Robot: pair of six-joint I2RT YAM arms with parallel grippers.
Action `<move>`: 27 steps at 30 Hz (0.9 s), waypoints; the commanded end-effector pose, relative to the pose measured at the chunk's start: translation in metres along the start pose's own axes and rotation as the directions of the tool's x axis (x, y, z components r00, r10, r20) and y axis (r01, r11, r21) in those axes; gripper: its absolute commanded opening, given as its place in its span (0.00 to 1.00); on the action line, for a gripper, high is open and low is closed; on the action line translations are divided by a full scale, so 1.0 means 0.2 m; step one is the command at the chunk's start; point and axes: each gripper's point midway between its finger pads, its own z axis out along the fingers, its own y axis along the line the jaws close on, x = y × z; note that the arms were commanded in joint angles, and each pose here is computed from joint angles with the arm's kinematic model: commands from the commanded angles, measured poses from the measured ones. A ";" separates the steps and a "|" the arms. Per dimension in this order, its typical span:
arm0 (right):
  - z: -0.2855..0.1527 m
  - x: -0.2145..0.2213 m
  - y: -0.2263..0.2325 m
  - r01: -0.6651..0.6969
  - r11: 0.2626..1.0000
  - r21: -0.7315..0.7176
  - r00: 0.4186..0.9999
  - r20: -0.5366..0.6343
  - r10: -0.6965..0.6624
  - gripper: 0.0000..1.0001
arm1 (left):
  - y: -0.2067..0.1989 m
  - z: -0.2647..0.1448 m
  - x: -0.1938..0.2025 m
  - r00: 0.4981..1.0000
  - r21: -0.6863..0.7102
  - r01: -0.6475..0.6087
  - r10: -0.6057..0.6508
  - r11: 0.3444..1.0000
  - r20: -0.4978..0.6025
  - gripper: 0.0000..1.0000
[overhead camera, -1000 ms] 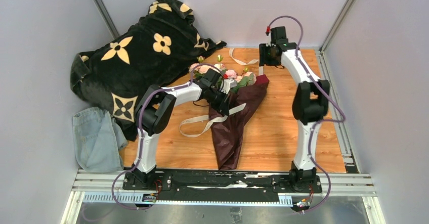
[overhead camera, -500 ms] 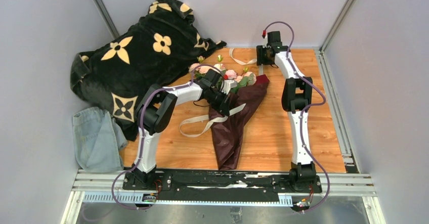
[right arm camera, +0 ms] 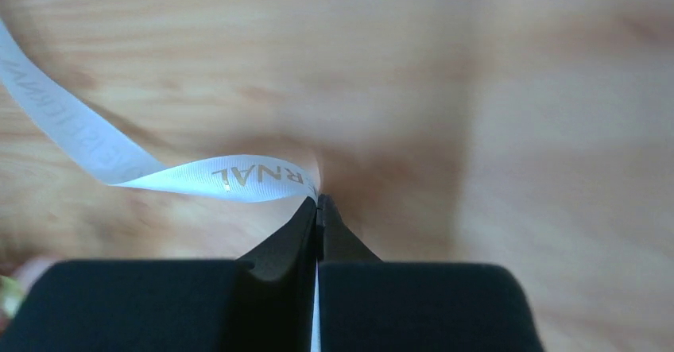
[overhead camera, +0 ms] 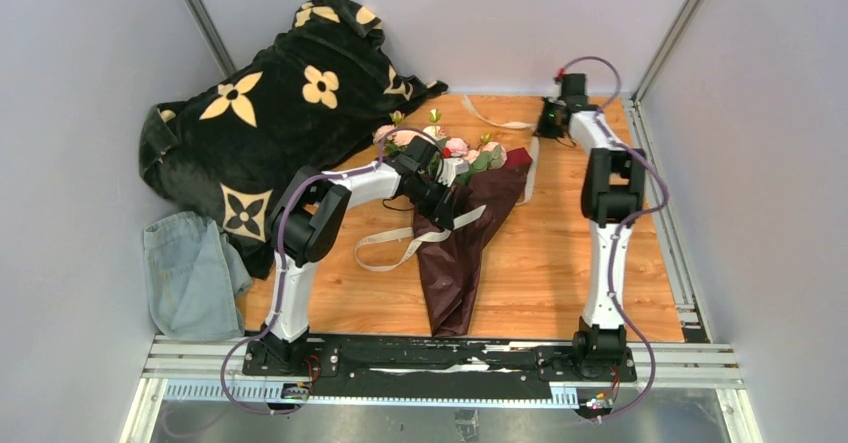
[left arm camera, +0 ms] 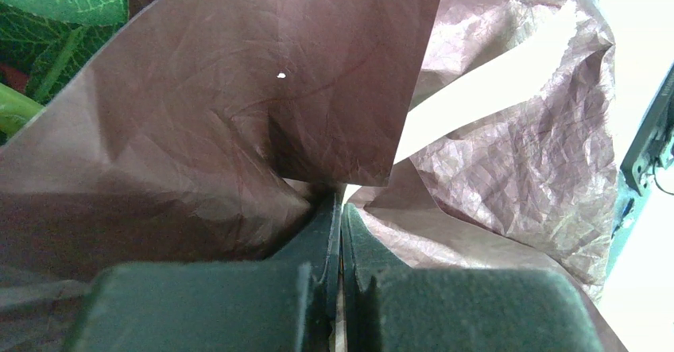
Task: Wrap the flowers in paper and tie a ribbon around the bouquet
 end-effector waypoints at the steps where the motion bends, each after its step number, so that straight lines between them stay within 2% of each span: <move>1: -0.34 0.14 -0.49 -0.237 0.952 0.192 0.969 -0.018 0.245 0.00 | 0.04 0.02 0.06 0.999 -0.025 0.011 -0.012 1.000 -0.041 0.00; 5: -0.65 0.48 -0.54 -0.304 0.917 0.259 0.937 -0.092 0.337 0.00 | 0.03 0.01 0.03 1.000 -0.022 0.005 -0.006 1.000 -0.030 0.00; 10: -1.03 0.84 -0.37 -0.339 0.910 0.238 0.928 -0.076 0.365 0.00 | 0.01 -0.02 0.01 1.000 -0.035 -0.016 0.016 0.999 -0.017 0.00; 13: -1.25 0.89 -0.20 -0.248 0.946 0.210 0.965 -0.036 0.261 0.00 | 0.01 -0.04 -0.01 0.999 -0.042 -0.032 0.032 0.999 -0.006 0.00; 16: -1.47 0.87 0.10 -0.045 0.991 0.125 0.999 0.026 0.042 0.00 | 0.00 -0.05 -0.03 0.999 -0.043 -0.039 0.039 0.998 0.001 0.00; 18: -1.66 0.77 0.38 0.127 0.992 -0.015 0.978 0.170 -0.123 0.00 | 0.00 -0.06 -0.05 0.999 -0.045 -0.050 0.050 0.998 0.006 0.00; 20: -1.82 0.72 0.64 0.249 0.951 -0.182 0.937 0.295 -0.189 0.00 | 0.00 -0.06 -0.06 0.998 -0.050 -0.055 0.056 0.997 0.012 0.00; 22: -1.93 0.71 0.88 0.338 0.874 -0.348 0.905 0.376 -0.200 0.00 | 0.00 -0.06 -0.07 0.998 -0.051 -0.058 0.059 0.997 0.013 0.00; 25: -1.97 0.80 1.21 0.408 0.720 -0.561 0.901 0.376 -0.217 0.00 | -0.01 -0.06 -0.08 0.998 -0.045 -0.061 0.061 0.997 0.016 0.00; 27: -1.96 0.86 1.43 0.471 0.598 -0.648 0.879 0.401 -0.258 0.00 | -0.01 -0.07 -0.08 0.998 -0.044 -0.063 0.064 0.997 0.018 0.00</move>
